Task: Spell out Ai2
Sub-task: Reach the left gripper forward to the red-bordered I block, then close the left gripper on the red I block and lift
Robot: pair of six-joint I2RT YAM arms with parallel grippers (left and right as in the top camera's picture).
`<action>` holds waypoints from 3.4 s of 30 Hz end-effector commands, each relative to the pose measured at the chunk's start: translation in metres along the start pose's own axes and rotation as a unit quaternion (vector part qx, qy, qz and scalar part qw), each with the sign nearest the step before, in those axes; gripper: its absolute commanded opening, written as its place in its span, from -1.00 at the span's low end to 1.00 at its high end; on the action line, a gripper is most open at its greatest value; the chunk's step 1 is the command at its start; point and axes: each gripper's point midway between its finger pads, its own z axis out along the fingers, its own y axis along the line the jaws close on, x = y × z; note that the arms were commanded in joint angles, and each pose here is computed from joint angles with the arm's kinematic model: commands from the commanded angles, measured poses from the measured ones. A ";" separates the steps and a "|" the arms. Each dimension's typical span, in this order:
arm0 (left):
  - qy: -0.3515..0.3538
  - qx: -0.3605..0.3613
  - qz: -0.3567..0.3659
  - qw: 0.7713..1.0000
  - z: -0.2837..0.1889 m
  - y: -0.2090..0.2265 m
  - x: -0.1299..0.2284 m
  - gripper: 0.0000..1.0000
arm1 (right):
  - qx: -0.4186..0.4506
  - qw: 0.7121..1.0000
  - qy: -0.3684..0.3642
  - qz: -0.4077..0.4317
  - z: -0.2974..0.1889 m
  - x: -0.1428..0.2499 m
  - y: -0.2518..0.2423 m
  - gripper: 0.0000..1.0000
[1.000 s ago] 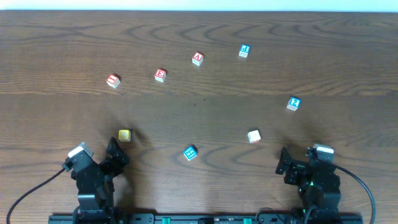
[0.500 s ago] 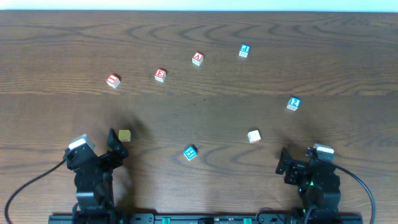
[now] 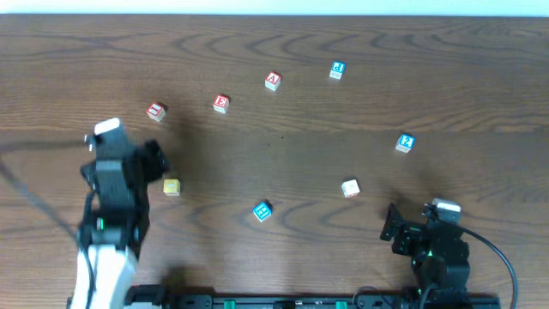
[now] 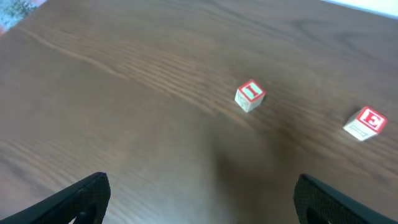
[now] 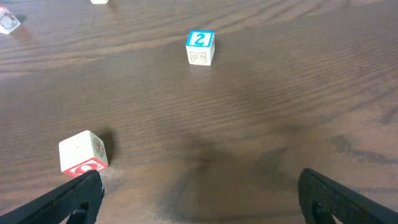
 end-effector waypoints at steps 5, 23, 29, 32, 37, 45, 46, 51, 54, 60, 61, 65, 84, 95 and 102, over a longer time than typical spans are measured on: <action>0.067 -0.023 0.055 0.996 0.049 -0.022 -0.043 0.91 | 0.001 1.000 0.000 -0.005 0.000 0.001 -0.001 0.99; 0.195 0.015 -0.184 0.963 0.155 -0.063 -0.034 0.91 | 0.001 1.000 0.000 -0.005 0.000 0.001 -0.001 0.99; 0.246 -0.005 -0.195 0.949 0.176 -0.071 -0.032 0.91 | 0.001 1.000 0.000 -0.005 0.000 0.001 -0.001 0.98; 0.271 -0.024 -0.202 0.941 0.183 -0.071 -0.031 0.91 | 0.001 1.000 0.000 -0.005 0.000 0.001 -0.001 0.99; 0.305 -0.043 -0.241 0.921 0.192 -0.073 -0.020 0.91 | 0.000 1.000 0.000 -0.005 0.000 0.001 -0.001 0.99; 0.331 -0.046 -0.250 0.909 0.195 -0.076 -0.003 0.91 | 0.001 1.000 0.000 -0.005 0.000 0.001 -0.001 0.99; 0.330 -0.045 -0.250 0.909 0.196 -0.077 -0.004 0.91 | 0.001 1.000 0.000 -0.005 0.000 0.001 -0.001 0.99; 0.329 -0.050 -0.248 0.910 0.196 -0.075 -0.003 0.91 | 0.001 1.000 0.000 -0.005 0.000 0.001 -0.001 0.99; 0.323 -0.048 -0.250 0.911 0.197 -0.075 -0.006 0.91 | 0.001 1.000 0.000 -0.005 0.000 0.001 -0.001 0.99; 0.333 -0.053 -0.247 0.909 0.196 -0.074 0.001 0.90 | 0.001 1.000 0.000 -0.005 0.000 0.001 -0.001 0.99; 0.334 -0.054 -0.247 0.908 0.196 -0.074 0.002 0.91 | 0.001 1.000 0.000 -0.005 0.000 0.001 -0.001 0.99; 0.339 -0.059 -0.250 0.905 0.196 -0.073 0.009 0.91 | 0.001 1.000 0.000 -0.005 0.000 0.001 -0.001 0.98; 0.337 -0.071 -0.247 0.906 0.210 -0.066 0.039 0.91 | 0.001 1.000 0.000 -0.005 0.000 0.001 -0.001 0.99; 0.341 -0.078 -0.251 0.903 0.212 -0.060 0.050 0.85 | 0.001 1.000 0.000 -0.005 0.000 0.001 -0.001 0.98; 0.339 -0.076 -0.254 0.903 0.214 -0.061 0.051 0.38 | 0.001 1.000 0.000 -0.005 0.000 0.001 -0.001 0.98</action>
